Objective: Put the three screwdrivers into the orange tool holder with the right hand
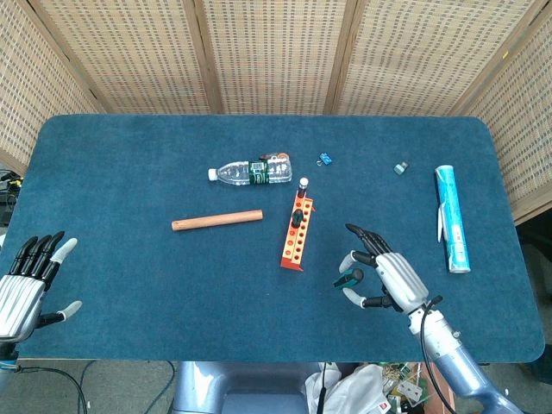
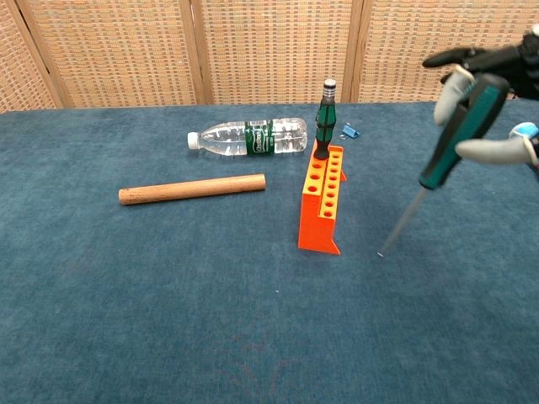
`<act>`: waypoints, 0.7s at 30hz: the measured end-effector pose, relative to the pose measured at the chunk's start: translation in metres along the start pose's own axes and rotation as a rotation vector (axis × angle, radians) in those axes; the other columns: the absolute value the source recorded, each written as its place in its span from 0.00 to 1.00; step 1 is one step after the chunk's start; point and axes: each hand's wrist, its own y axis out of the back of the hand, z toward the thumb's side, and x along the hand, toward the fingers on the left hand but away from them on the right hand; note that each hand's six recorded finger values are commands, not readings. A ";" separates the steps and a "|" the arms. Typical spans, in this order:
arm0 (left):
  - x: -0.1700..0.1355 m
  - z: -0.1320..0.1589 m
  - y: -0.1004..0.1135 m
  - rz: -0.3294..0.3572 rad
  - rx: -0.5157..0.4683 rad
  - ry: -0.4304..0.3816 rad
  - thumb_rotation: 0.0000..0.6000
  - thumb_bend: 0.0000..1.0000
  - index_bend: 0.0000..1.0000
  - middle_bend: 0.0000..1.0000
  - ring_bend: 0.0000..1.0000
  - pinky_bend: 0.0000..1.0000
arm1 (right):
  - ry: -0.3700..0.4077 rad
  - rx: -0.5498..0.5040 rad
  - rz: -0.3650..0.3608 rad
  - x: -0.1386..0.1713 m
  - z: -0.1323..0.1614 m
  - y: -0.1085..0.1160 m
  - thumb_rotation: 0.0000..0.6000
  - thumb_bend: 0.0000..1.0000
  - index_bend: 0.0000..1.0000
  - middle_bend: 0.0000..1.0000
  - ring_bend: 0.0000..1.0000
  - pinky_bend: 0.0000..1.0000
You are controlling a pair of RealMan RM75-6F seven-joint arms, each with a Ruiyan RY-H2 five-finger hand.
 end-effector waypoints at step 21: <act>0.005 -0.004 0.000 0.002 0.003 0.019 1.00 0.00 0.00 0.00 0.00 0.00 | 0.048 0.071 -0.043 -0.044 0.043 0.024 1.00 0.41 0.64 0.01 0.00 0.00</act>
